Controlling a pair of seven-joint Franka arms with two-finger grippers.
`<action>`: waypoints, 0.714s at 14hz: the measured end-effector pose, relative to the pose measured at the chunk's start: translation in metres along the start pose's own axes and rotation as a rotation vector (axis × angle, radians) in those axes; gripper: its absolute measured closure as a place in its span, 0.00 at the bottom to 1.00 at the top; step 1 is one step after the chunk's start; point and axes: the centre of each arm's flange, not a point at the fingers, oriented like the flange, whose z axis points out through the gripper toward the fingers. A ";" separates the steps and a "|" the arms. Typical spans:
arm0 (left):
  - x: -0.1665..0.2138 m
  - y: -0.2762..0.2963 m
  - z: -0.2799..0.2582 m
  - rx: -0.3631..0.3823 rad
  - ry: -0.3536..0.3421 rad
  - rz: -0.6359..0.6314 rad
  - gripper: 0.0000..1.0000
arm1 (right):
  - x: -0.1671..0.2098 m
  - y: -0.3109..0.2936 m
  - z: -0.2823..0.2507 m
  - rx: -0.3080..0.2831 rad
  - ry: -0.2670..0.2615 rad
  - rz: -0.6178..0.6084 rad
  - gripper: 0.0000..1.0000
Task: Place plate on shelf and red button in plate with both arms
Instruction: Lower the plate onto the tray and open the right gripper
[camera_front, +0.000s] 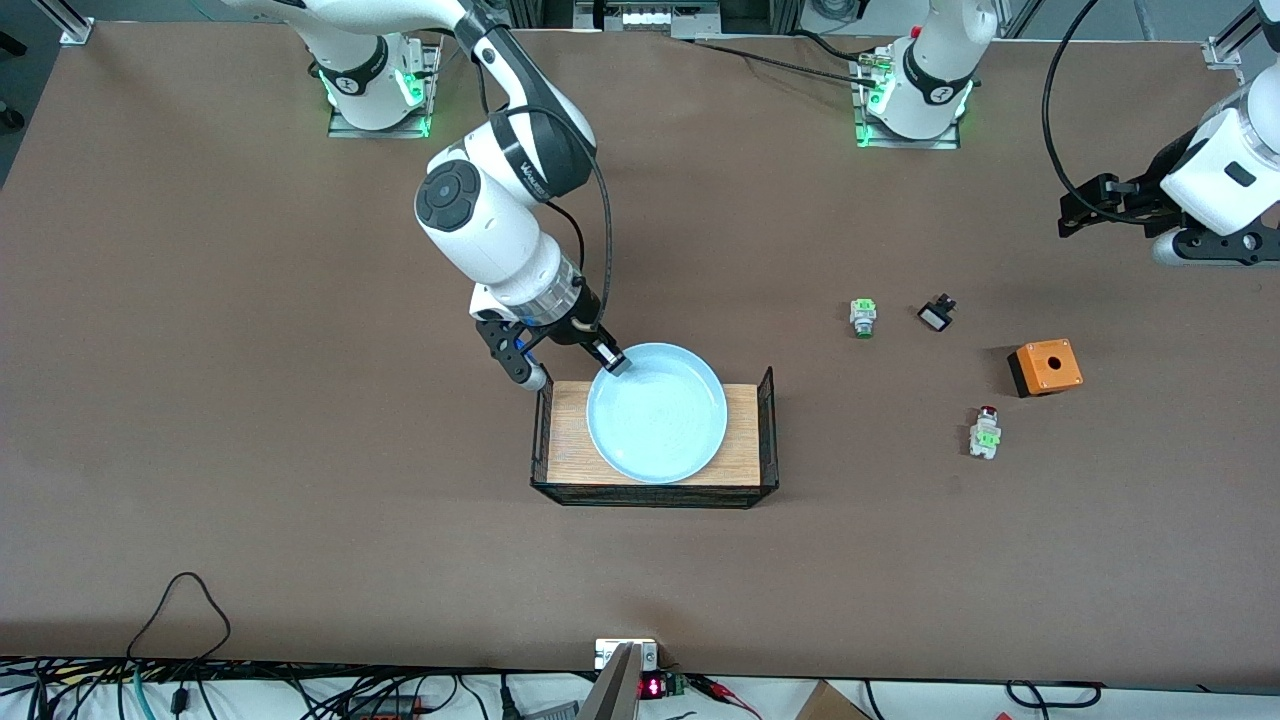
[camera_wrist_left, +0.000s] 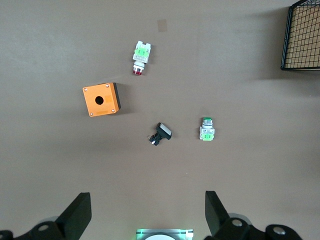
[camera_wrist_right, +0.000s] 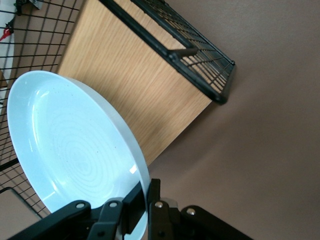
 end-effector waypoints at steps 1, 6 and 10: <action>0.000 0.000 0.000 0.000 0.000 0.000 0.00 | 0.001 0.001 0.004 -0.006 0.003 -0.005 0.93; 0.000 0.000 0.000 0.000 0.000 0.000 0.00 | 0.012 0.010 0.013 -0.032 0.018 -0.031 0.93; 0.000 0.000 0.000 0.000 0.000 0.000 0.00 | 0.012 0.015 0.017 -0.044 0.018 -0.040 0.93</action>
